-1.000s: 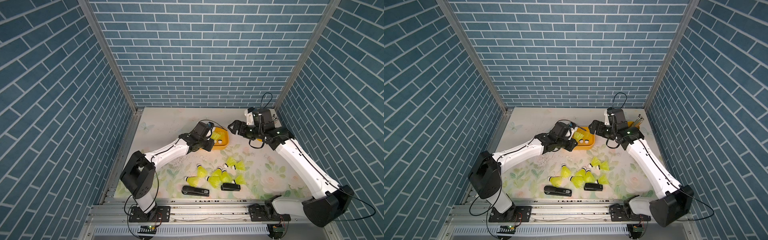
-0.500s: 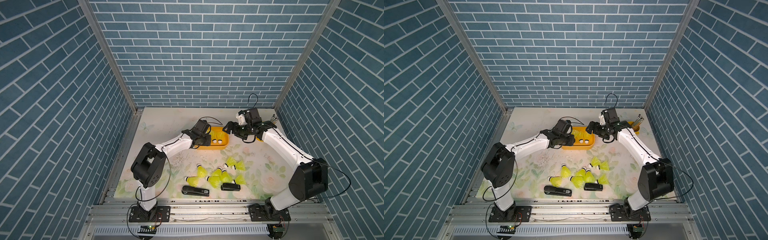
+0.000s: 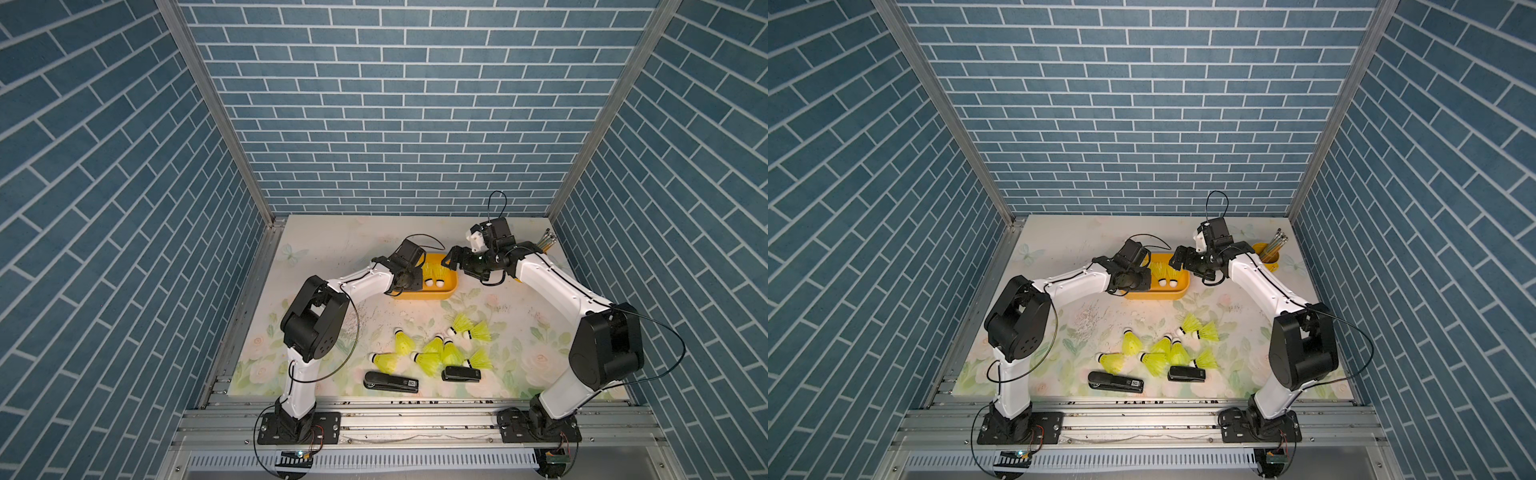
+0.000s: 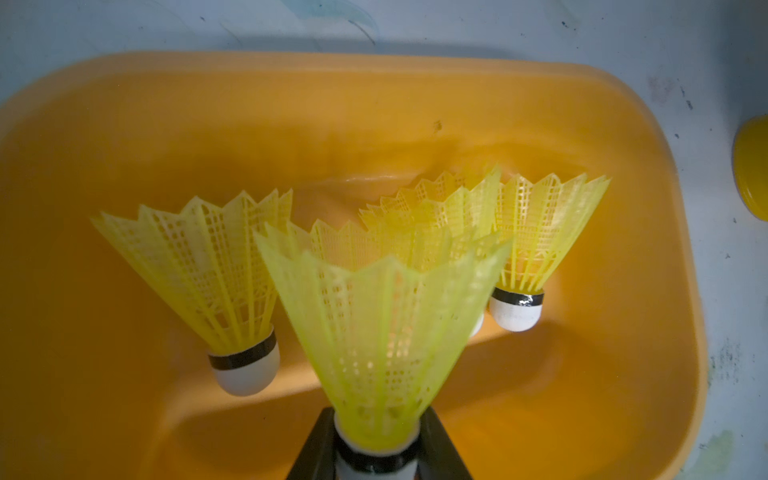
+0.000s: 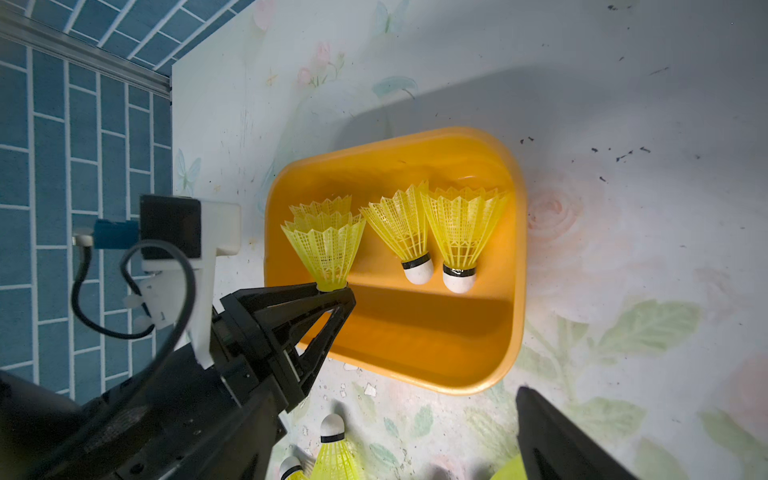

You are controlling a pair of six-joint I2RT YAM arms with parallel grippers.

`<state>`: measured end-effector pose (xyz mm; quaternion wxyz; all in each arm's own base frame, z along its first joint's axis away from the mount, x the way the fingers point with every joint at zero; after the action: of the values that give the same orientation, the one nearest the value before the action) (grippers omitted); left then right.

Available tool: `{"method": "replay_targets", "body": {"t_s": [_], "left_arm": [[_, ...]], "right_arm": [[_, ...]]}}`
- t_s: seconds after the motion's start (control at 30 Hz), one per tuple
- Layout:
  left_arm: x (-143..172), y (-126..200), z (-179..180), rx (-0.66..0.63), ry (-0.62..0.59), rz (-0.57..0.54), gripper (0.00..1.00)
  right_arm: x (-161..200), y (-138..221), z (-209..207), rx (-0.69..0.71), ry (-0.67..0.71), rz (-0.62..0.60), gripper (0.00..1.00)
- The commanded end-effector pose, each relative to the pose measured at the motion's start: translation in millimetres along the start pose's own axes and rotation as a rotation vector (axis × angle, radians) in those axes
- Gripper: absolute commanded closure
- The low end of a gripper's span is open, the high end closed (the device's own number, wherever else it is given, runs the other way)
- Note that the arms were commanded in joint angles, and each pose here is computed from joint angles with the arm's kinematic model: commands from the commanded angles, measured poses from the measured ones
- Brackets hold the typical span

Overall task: Put the shuttlecocks into the storage box
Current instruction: Place the shuttlecock in the storage box.

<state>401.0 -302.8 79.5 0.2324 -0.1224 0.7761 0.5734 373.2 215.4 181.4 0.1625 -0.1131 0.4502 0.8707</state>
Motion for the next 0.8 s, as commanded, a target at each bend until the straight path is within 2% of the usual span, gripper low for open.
{"method": "replay_targets", "body": {"t_s": [0.0,0.47,0.77], "left_arm": [[-6.2,7.4,5.2,-0.027,0.028,-0.018,0.82],[5.2,10.2,7.0,-0.016,0.064,-0.006,0.81],[1.6,0.5,5.3,-0.025,0.063,0.003,0.68]], "right_arm": [[1.1,-6.4,-3.8,-0.004,0.036,0.006,0.08],[2.1,-11.4,-7.8,0.004,0.034,0.007,0.08],[4.6,-20.1,-7.4,-0.015,0.036,0.03,0.08]]}}
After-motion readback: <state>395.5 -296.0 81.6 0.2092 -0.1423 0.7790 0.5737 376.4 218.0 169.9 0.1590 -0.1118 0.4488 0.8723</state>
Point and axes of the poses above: each gripper's point midway between its finger pads, its own y axis back along the fingers, its own z axis along the line the jaws close on, x = y × z, the point moved 1 cm from there along y, back along the fingers, and after that the axes turned 4 degrees about -y, right-handed, at the moved point
